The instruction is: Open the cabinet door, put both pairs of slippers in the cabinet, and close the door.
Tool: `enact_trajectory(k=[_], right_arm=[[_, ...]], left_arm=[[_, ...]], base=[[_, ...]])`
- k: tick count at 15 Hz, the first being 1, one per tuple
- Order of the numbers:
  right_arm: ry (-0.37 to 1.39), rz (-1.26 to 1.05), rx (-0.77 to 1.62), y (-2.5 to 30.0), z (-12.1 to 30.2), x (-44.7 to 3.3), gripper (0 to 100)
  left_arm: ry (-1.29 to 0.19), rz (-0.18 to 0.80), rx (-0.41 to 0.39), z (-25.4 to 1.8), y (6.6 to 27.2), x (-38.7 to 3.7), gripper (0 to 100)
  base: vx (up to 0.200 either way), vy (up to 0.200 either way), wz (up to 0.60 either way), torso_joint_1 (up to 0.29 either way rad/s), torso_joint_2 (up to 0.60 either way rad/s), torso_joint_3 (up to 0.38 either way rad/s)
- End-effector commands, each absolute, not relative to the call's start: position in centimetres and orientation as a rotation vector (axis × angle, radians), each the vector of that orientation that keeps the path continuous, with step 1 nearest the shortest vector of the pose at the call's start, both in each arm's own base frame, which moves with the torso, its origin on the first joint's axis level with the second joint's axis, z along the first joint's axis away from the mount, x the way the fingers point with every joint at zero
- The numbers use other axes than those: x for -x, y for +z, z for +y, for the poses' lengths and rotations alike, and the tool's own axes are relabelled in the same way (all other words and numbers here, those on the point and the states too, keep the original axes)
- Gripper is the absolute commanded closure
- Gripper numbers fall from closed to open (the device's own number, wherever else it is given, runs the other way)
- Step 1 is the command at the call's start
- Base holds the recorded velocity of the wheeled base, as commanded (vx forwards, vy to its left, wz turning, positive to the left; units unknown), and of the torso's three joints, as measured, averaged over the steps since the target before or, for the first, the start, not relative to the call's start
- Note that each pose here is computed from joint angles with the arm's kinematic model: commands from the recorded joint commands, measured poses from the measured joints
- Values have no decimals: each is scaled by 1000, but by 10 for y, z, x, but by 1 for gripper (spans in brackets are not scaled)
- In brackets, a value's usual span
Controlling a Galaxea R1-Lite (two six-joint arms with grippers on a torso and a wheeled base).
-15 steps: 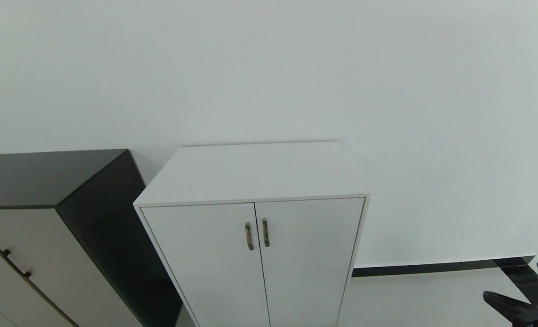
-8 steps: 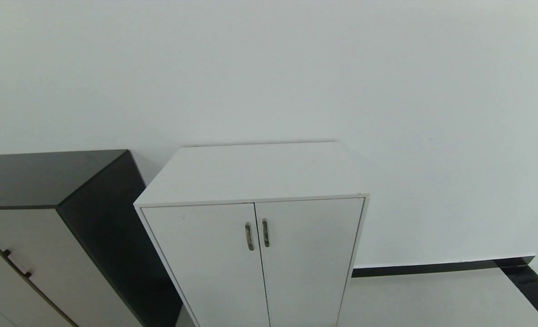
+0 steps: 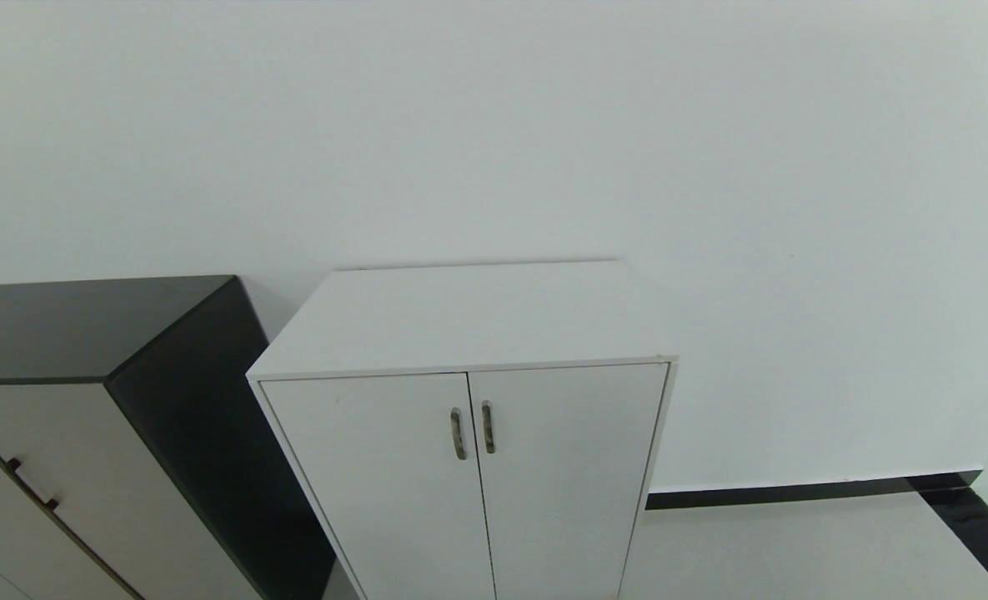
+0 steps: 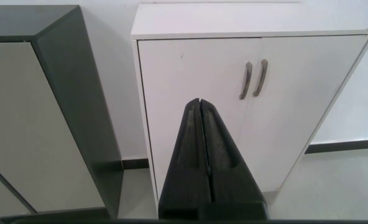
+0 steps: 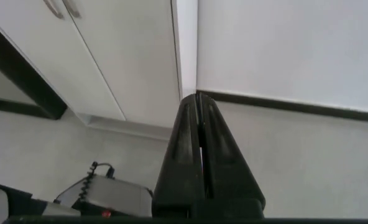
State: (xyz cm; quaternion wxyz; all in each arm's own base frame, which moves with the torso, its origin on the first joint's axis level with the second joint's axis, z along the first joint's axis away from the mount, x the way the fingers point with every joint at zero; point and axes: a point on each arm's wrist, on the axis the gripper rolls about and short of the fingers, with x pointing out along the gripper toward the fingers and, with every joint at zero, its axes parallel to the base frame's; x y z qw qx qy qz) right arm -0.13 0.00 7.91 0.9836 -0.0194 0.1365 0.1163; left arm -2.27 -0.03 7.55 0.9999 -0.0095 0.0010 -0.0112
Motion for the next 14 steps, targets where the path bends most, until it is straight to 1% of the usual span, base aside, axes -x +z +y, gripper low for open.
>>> enact_trajectory(k=[1,6,10,11,12,14], right_arm=[[206,213,32,79,-1,6,100],[114,97,17,77,-2,15,100],[82,105,17,78,-1,15,100],[7,126,20,78,0,13,100],[-10,111,20,77,0,14,100],[0,14,21,76,0,22,100]], left_arm=[[-21,2,20,0,76,23,100],[-21,2,20,0,76,23,100],[-21,2,20,0,76,23,100],[-21,2,20,0,76,23,100],[-21,2,20,0,76,23,100],[-21,2,20,0,76,23,100]], base=[[0,0,0,0,0,0],[0,0,0,0,0,0],[0,0,0,0,0,0],[0,0,0,0,0,0],[0,0,0,0,0,0],[0,0,0,0,0,0]])
